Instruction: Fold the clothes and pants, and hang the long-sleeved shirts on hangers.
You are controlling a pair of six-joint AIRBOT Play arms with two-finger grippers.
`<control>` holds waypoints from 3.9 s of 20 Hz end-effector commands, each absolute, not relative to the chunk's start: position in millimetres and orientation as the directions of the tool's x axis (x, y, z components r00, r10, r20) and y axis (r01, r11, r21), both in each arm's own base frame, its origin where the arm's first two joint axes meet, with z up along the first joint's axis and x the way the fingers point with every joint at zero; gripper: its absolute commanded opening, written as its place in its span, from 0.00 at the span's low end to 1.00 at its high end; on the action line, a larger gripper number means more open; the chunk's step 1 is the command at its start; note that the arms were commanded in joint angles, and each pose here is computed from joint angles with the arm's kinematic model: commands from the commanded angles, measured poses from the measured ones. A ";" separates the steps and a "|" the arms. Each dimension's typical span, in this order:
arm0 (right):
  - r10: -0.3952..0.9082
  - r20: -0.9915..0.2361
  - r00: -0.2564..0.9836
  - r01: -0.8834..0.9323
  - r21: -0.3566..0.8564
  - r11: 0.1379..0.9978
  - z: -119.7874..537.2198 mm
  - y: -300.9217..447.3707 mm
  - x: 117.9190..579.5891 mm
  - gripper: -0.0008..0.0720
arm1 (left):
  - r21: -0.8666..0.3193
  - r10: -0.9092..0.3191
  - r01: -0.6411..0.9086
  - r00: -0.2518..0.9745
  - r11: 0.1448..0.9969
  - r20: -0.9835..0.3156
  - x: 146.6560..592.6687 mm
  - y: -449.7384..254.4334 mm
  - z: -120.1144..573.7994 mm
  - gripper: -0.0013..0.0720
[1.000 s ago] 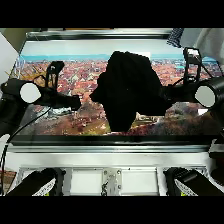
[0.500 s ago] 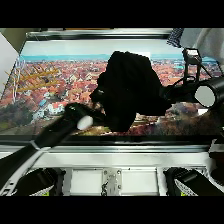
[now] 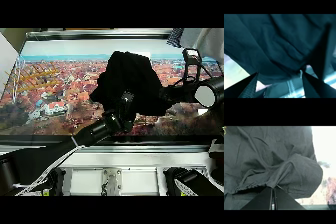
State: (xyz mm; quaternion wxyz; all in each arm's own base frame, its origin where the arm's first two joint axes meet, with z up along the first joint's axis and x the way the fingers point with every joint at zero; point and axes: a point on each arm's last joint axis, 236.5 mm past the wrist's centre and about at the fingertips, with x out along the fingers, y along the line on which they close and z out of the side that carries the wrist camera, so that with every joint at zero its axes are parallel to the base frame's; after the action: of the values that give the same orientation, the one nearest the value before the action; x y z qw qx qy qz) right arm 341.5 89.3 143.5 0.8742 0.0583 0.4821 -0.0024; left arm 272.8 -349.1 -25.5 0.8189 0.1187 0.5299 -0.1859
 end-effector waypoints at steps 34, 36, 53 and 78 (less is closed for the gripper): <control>0.235 -0.330 0.914 -0.195 0.150 0.969 446.7 72.2 268.1 0.03 | -0.225 -0.727 0.716 0.685 0.661 0.044 198.2 -228.7 533.8 0.04; 0.232 -0.352 0.907 -0.192 0.146 0.970 439.9 74.4 275.2 0.03 | -0.166 -0.654 0.648 0.756 0.743 0.021 223.3 -224.2 520.8 0.03; 0.023 -0.997 0.068 -0.280 0.003 0.960 101.3 127.6 263.4 0.03 | -0.497 -0.470 0.387 -0.167 0.777 -0.866 203.2 -246.9 60.3 0.04; 0.094 -0.916 0.391 -0.191 0.019 0.981 137.8 136.6 319.0 0.04 | -0.479 -0.539 0.259 0.520 0.839 -0.663 315.6 -155.3 173.3 0.95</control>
State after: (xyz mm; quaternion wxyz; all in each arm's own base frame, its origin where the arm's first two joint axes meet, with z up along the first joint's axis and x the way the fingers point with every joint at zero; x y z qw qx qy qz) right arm 318.4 136.0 137.6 0.8316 -0.0460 0.5468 0.0854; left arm 307.8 -177.2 145.3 0.8247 -0.1482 0.4828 -0.2544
